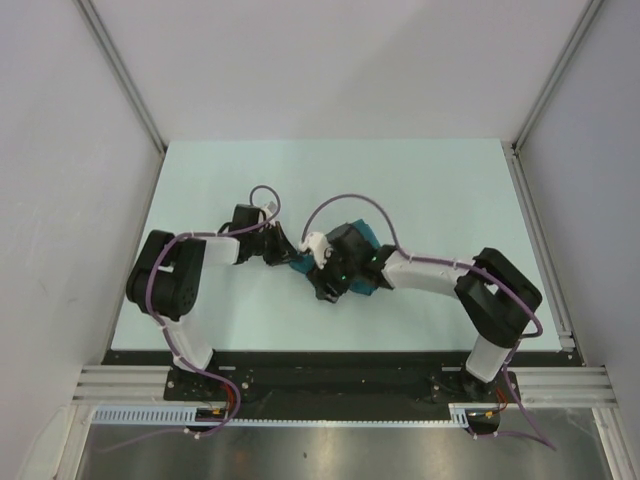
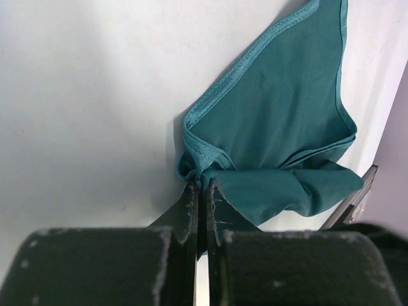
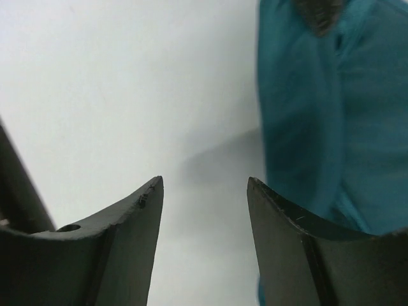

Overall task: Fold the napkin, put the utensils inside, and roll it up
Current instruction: Roll the napkin with the utensil

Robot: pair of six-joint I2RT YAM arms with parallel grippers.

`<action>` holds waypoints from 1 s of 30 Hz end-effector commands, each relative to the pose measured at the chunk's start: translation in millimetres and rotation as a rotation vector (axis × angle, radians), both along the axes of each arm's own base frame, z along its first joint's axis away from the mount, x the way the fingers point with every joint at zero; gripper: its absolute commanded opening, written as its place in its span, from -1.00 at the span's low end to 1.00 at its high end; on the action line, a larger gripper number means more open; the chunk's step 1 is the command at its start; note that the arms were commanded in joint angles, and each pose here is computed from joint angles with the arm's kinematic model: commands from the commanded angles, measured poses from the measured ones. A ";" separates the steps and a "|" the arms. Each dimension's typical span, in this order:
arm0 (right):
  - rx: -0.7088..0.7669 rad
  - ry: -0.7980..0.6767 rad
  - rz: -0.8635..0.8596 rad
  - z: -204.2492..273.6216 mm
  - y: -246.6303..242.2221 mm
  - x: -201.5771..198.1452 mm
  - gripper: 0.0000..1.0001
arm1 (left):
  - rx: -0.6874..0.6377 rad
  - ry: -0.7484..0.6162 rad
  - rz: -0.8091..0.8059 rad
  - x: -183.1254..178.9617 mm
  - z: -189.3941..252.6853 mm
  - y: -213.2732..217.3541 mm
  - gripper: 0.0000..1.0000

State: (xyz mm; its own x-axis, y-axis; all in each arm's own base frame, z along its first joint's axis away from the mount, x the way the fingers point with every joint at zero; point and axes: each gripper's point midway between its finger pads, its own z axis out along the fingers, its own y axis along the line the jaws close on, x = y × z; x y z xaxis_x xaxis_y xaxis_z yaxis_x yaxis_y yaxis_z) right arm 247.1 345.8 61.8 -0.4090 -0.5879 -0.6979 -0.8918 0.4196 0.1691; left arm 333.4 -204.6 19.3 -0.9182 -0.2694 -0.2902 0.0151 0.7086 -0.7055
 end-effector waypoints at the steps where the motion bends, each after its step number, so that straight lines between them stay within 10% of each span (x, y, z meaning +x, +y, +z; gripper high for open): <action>1: -0.113 -0.351 -0.131 -1.6 -0.7 31.3 0.20 | 0.027 0.123 -0.020 -17.7 -14.0 2.6 -1.00; 10: -0.201 -0.621 -0.212 -8.5 -9.6 42.2 0.20 | 0.034 0.153 -0.029 -15.3 -14.4 3.0 -1.00; 21: -0.250 -0.552 -0.190 -39.8 -13.4 57.5 0.15 | 0.040 0.163 -0.039 -14.4 -15.8 2.8 -1.00; 30: -0.219 -0.248 0.001 -61.9 -18.5 32.0 -0.67 | 0.022 0.137 -0.049 -5.0 -5.9 -0.7 -1.00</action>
